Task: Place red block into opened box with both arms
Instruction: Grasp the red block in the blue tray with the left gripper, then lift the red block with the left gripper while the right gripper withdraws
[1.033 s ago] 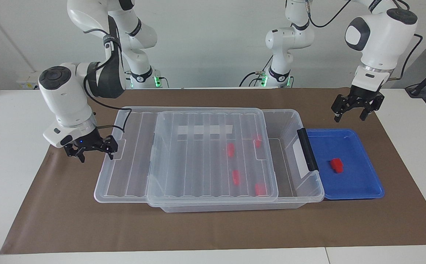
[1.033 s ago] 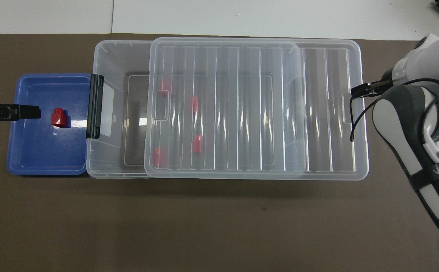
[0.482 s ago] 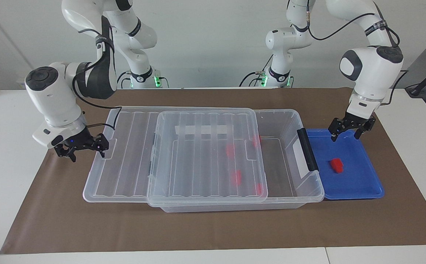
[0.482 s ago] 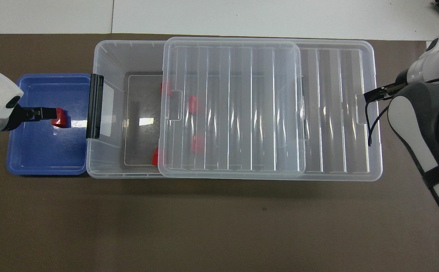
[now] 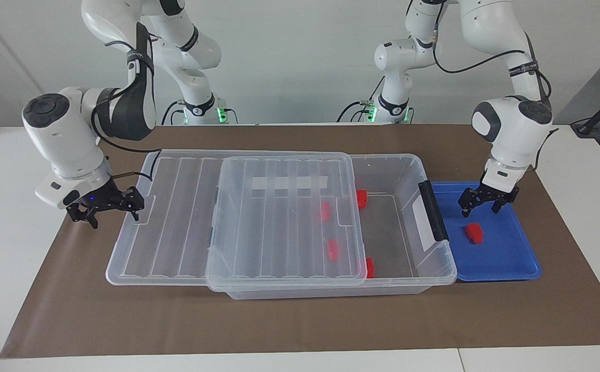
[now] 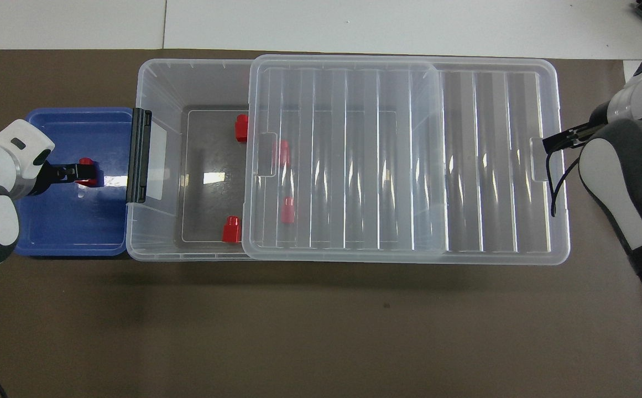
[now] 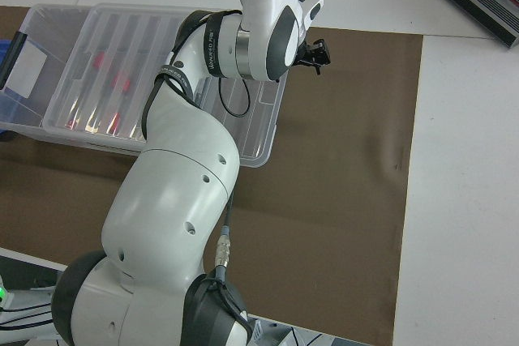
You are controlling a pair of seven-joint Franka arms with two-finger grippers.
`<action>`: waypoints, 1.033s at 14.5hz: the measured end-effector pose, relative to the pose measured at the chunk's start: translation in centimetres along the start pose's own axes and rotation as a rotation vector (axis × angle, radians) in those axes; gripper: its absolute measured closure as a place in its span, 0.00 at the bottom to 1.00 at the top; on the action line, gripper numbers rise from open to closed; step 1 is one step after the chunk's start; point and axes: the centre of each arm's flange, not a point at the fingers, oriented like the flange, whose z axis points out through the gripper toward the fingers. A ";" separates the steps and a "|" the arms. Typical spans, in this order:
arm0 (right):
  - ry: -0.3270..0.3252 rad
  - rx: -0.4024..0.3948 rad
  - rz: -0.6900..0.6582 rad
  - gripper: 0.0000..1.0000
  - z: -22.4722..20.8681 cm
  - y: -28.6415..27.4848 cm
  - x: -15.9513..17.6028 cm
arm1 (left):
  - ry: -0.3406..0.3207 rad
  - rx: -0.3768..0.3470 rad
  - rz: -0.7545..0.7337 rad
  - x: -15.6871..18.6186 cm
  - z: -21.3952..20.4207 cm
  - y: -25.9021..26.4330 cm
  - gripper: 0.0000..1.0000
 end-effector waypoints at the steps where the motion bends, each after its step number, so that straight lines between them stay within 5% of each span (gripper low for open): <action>1: 0.000 0.000 -0.002 0.00 0.0 0.3 -0.1 | 0.001 -0.001 -0.001 0.0 0.9 0.0 0.00; 7: 0.009 -0.002 -0.005 0.00 -1.2 0.4 -0.3 | 0.021 -0.003 -0.005 0.1 5.0 -0.3 0.00; 12: 0.040 0.003 0.079 0.00 -6.6 -1.8 -0.8 | 0.021 -0.002 -0.015 0.0 6.0 -0.8 0.00; 13: 0.034 0.007 0.118 0.00 -8.2 -2.3 -1.3 | 0.021 -0.002 -0.014 0.0 6.0 -0.8 0.04; 15: 0.023 0.010 0.200 0.00 -11.1 -2.7 -2.5 | 0.021 -0.002 -0.014 0.0 6.0 -0.8 0.29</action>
